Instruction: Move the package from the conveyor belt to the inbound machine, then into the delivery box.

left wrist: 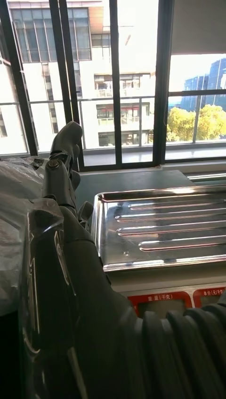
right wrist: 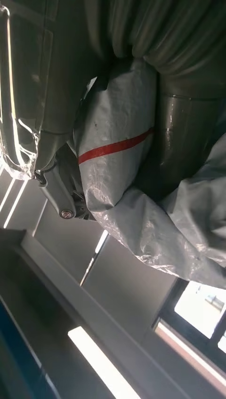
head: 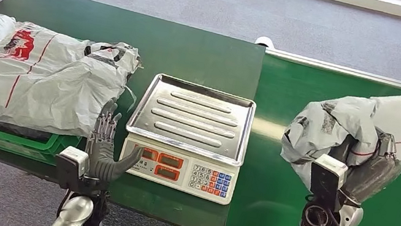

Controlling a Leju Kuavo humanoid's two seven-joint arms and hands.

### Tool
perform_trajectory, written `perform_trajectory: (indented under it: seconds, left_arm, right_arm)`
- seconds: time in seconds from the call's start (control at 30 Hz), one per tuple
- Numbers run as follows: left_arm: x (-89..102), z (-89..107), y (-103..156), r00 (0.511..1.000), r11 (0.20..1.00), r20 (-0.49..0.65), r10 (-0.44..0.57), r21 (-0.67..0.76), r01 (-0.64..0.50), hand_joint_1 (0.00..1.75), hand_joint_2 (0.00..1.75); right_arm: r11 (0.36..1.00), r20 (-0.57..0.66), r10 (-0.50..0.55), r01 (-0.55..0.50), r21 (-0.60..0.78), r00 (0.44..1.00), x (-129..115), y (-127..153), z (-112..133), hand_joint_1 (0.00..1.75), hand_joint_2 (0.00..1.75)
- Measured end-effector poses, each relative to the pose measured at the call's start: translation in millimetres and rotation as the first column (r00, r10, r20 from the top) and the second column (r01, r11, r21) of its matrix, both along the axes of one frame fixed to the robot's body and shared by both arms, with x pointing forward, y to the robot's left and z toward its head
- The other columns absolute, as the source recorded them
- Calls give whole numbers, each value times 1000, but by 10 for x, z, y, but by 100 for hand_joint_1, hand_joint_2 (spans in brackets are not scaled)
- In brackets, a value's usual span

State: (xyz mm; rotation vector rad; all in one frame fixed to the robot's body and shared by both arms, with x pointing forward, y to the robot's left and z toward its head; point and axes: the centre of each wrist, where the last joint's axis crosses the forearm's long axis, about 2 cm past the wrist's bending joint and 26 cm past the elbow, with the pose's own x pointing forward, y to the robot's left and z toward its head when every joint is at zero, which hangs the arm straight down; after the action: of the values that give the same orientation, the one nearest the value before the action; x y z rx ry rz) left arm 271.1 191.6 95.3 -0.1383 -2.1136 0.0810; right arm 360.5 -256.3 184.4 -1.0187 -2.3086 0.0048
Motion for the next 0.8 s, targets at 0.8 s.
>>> perform_trajectory:
  seconds: [0.8]
  left_arm:
    - [50, 81, 54, 999, 998, 33, -18, -53, 20, 0, 175]
  right_arm:
    - [646, -243, 279, -368, -669, 929, 572, 1738, 687, 175, 175]
